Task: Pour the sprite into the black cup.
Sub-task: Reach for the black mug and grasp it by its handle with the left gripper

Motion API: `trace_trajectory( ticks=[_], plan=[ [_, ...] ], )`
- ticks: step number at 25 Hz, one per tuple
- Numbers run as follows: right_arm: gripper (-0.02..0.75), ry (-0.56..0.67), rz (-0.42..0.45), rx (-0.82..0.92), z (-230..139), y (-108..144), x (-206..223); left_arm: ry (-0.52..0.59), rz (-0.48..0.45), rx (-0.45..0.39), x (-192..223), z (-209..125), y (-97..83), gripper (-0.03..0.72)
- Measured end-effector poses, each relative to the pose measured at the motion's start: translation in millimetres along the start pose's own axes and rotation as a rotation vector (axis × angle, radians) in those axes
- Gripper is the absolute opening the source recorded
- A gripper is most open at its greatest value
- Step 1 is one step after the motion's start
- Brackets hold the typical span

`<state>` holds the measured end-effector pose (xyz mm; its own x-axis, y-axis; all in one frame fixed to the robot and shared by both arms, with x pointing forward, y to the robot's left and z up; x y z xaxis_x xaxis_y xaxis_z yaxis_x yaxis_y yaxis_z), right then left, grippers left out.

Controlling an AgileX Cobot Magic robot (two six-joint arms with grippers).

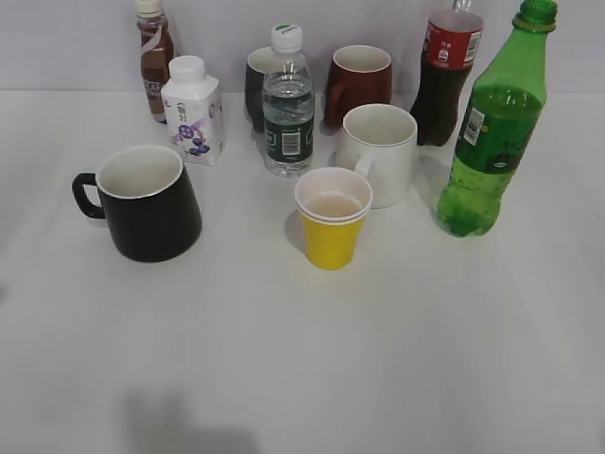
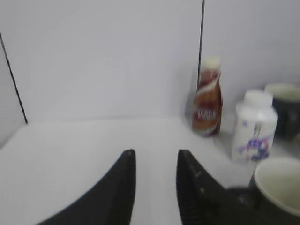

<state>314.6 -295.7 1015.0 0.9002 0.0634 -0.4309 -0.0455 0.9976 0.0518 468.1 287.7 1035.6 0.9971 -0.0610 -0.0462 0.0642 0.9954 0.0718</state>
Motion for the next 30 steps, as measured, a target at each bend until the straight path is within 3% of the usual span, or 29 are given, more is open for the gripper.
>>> trace_trajectory(
  ticks=[10,17,22,30],
  plan=[
    [0.588,0.000,0.000,0.000,0,0,0,0.215,-0.131,0.081,60,-93,-27.7,0.299],
    [0.588,0.000,0.001,0.000,0,0,0,0.245,-0.226,0.079,76,-127,-54.2,0.307],
    [0.588,0.000,0.001,0.000,0,0,0,0.253,-0.247,0.069,86,-143,-61.3,0.309],
    [0.588,0.000,0.001,0.000,0,0,0,0.197,-0.258,0.059,128,-134,-78.2,0.307]
  ],
)
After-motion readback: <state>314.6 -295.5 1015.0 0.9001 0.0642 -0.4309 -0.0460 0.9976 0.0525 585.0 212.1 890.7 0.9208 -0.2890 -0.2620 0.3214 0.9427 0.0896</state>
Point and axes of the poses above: a point on each arm's last joint axis where the gripper is mounted, x pointing out along that axis toward the gripper, y along the wrist's bending axis when the last joint is at zero, z = x × y, the point moved 9 cm from there along x, pointing out along that axis toward the gripper, and after that the axes turned 4 degrees about x, right-handed, at the moved point
